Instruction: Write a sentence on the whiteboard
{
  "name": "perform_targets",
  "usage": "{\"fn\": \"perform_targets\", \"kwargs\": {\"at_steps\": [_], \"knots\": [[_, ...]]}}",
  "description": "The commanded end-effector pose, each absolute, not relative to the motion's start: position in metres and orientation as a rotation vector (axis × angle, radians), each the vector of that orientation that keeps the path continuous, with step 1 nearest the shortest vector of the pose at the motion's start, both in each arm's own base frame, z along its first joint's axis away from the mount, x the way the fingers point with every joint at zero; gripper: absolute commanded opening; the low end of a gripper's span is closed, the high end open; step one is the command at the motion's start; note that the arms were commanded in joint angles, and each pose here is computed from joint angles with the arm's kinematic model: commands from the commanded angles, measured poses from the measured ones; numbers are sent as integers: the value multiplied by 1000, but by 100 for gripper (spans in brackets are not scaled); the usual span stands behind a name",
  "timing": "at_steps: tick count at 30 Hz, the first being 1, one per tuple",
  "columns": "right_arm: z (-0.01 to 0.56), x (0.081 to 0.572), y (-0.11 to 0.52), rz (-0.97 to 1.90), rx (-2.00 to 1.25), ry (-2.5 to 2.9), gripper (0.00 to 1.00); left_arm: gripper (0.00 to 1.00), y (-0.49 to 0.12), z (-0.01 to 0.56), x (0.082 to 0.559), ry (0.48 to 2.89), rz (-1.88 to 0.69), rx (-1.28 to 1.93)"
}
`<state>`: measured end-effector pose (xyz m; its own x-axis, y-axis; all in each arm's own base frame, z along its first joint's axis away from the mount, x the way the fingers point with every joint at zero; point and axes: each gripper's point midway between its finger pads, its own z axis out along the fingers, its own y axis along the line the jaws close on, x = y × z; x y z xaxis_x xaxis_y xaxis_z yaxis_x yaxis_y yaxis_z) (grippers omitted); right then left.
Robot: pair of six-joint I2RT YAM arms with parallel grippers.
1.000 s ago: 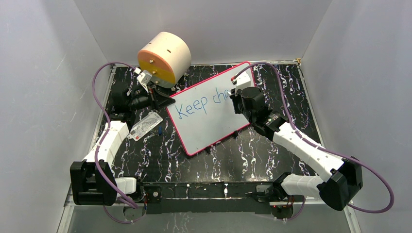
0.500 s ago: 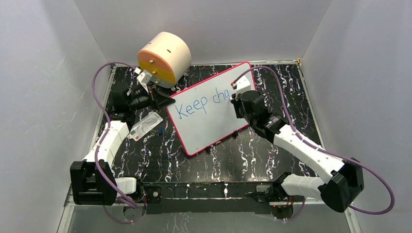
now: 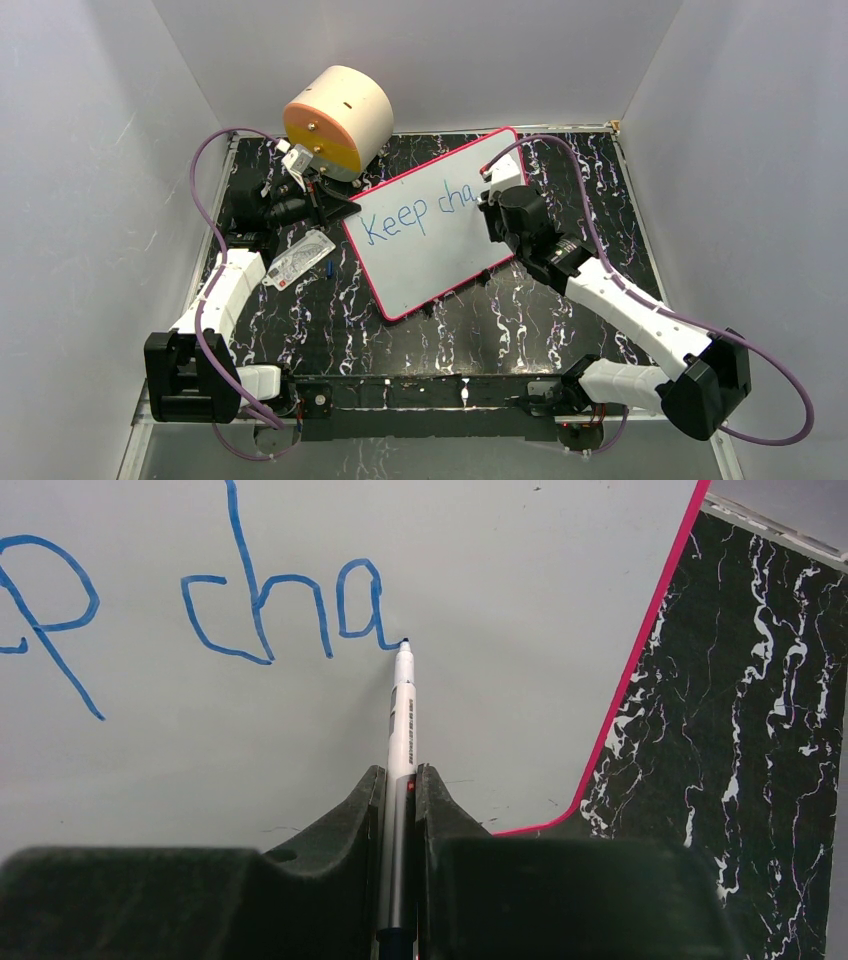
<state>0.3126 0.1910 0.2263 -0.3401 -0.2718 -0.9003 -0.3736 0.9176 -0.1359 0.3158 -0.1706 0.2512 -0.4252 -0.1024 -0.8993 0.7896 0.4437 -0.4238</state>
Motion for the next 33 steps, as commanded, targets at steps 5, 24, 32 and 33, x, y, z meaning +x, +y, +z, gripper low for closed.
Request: {"fn": "perform_targets", "kwargs": {"at_steps": [5, 24, 32, 33], "knots": [[282, 324, 189, 137, -403, 1778, 0, 0, -180, 232, 304, 1729, -1160, 696], [287, 343, 195, 144, -407, 1752, 0, 0, -181, 232, 303, 1726, -1169, 702], [287, 340, 202, 181, -447, 1751, 0, 0, -181, 233, 303, 1726, -1168, 702], [286, 339, 203, 185, -453, 1755, 0, 0, -181, 232, 303, 1726, -1168, 701]]}}
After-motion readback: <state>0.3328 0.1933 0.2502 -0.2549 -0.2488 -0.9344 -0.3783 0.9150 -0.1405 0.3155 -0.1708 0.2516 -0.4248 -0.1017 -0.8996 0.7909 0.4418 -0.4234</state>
